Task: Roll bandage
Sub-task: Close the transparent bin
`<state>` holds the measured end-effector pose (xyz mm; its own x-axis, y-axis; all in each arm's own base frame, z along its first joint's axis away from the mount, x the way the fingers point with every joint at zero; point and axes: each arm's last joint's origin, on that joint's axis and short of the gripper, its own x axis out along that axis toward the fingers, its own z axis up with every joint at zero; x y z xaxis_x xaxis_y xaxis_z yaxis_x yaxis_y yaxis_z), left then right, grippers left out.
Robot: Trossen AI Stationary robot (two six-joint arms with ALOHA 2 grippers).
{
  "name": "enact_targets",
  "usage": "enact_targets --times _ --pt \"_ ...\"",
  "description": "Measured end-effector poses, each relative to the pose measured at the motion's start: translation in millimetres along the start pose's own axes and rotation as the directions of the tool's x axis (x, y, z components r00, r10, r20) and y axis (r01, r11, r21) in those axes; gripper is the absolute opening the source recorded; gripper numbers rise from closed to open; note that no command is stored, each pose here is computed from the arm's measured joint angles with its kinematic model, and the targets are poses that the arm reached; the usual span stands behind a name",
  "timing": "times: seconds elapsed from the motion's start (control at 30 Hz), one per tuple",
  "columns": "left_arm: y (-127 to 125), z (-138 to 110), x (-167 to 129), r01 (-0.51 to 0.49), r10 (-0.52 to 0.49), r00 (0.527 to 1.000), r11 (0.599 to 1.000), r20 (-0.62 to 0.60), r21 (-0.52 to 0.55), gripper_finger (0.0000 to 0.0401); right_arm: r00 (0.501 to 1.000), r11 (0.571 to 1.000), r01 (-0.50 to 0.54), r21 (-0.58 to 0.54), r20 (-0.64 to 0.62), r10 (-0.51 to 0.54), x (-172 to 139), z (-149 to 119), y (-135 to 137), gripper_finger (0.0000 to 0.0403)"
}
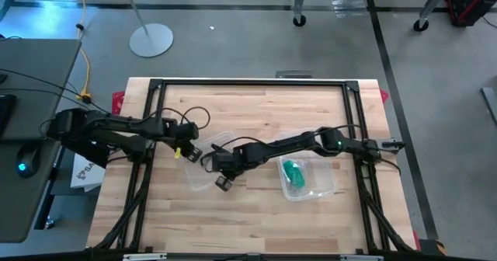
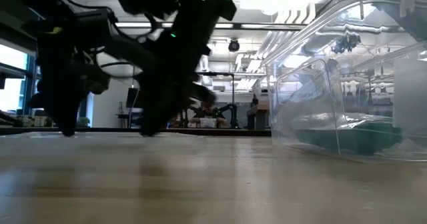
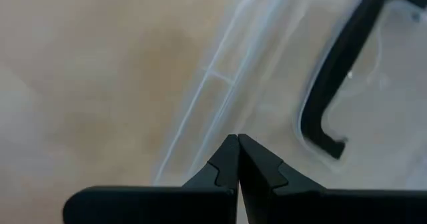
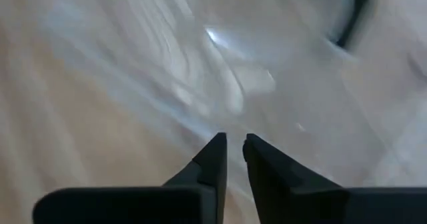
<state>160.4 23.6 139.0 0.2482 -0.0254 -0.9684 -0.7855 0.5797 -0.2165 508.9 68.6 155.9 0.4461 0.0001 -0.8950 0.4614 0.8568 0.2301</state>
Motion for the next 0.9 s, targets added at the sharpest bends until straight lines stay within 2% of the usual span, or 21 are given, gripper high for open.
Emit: enact_targets --times 0.17,0.27,0.37,0.5,0.57,0.63,0.73,0.8,0.9 --pt "-13 -16 2 0.106 -0.110 0.990 0.993 -0.092 -0.041 0.0000 0.980 0.983 0.107 -0.149 -0.152 -0.129 -3 -14 -12 0.0040" --pt "-30 -25 -1 0.194 -0.198 0.976 0.979 -0.086 -0.061 0.0000 0.954 0.953 0.126 -0.275 -0.229 -0.193 -12 -21 -18 0.0039" --pt "-44 -36 -5 0.241 -0.247 0.966 0.968 -0.075 -0.074 0.0000 0.915 0.920 0.132 -0.370 -0.312 -0.257 -29 -31 -21 0.0039" --pt "-60 -47 -14 0.251 -0.252 0.968 0.966 0.004 -0.066 0.0000 0.939 0.868 0.064 -0.492 -0.265 -0.220 -61 -31 -6 0.0039" --pt "-63 -49 -16 0.247 -0.244 0.968 0.967 0.054 -0.068 0.0000 0.955 0.802 0.014 -0.598 -0.230 -0.188 -64 -31 2 0.0039" --pt "-64 -49 -17 0.247 -0.240 0.966 0.967 0.101 -0.068 0.0000 0.965 0.716 -0.023 -0.698 -0.202 -0.166 -59 -32 7 0.0039" --pt "-64 -46 -12 0.249 -0.240 0.961 0.967 0.136 -0.052 0.0000 0.987 0.597 -0.064 -0.800 -0.138 -0.079 -56 -22 11 0.0044" --pt "-65 -44 -6 0.266 -0.256 0.955 0.963 0.147 -0.050 0.0000 0.992 0.525 -0.084 -0.847 -0.120 -0.035 -58 -14 8 0.0060" --pt "-67 -42 2 0.268 -0.259 0.953 0.963 0.159 -0.040 0.0000 0.987 0.411 -0.146 -0.900 -0.163 -0.006 -55 -7 -2 0.0104"
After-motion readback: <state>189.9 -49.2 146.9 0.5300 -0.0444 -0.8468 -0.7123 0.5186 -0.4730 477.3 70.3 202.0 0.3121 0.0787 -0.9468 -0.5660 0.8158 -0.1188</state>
